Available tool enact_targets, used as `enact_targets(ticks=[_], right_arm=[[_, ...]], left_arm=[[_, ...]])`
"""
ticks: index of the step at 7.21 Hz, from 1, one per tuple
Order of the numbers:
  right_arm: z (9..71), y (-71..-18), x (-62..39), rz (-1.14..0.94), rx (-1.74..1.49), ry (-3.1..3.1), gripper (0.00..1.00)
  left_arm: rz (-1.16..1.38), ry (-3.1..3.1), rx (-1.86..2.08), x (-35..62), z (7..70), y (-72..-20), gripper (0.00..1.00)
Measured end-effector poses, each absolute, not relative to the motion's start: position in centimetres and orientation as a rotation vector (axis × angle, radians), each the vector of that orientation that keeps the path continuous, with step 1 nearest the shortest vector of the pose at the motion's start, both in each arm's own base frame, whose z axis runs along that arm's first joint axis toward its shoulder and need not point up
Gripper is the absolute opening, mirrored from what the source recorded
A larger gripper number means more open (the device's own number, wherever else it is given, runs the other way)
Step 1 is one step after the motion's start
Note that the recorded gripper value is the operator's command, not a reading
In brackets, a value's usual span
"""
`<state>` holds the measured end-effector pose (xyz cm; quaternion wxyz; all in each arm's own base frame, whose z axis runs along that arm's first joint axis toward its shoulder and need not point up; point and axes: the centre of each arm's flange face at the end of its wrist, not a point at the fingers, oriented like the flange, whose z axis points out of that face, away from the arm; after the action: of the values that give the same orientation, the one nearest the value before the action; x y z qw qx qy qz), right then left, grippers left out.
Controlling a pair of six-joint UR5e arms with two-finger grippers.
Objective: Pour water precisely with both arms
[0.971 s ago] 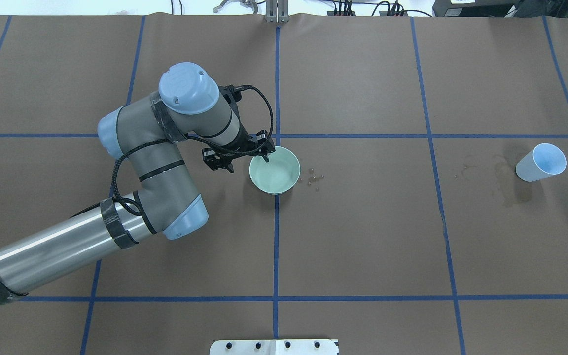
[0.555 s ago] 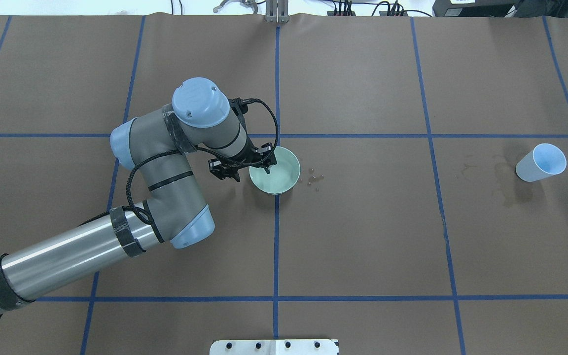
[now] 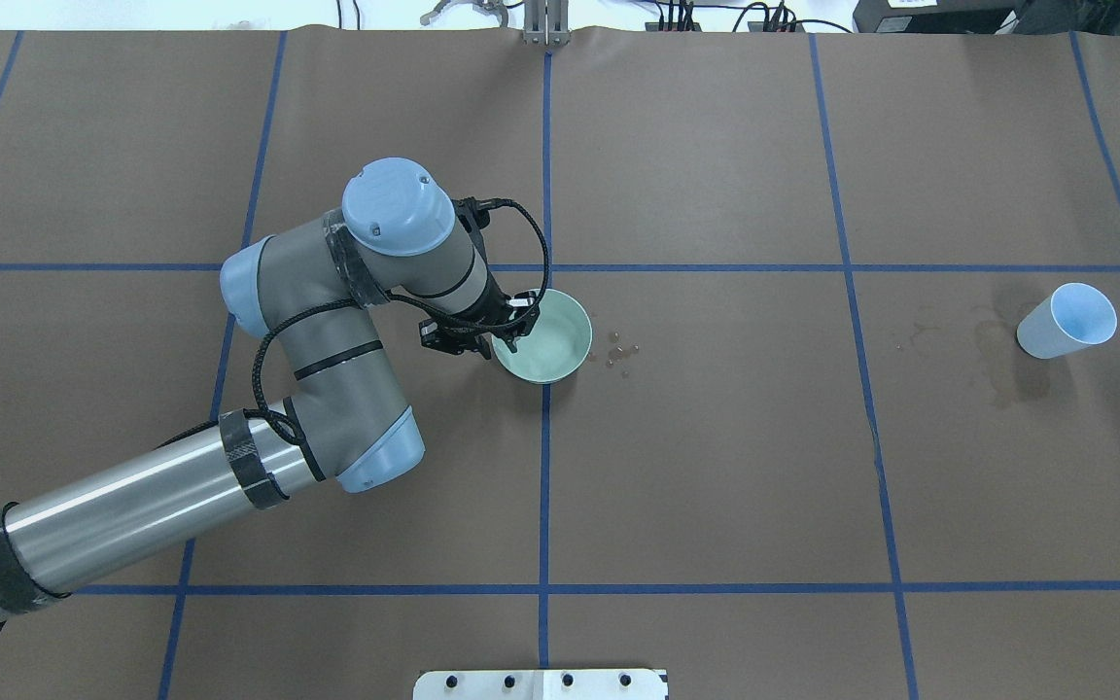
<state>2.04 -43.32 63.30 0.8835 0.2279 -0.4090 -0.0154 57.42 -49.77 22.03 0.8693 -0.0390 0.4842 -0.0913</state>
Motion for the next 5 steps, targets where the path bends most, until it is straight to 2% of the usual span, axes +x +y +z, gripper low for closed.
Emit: enact_targets(ticks=[2,5], right_arm=[[63.3,-43.4,1.9,-0.035,0.473,-0.852,1.0],[63.1,-43.7,1.8,-0.038,0.477,-0.851,1.0]], left_arm=[[-0.165,1.066,-0.102,49.6,23.8,-51.7,0.0],[-0.011,1.05,-0.066,31.4,38.4,-50.9,0.0]])
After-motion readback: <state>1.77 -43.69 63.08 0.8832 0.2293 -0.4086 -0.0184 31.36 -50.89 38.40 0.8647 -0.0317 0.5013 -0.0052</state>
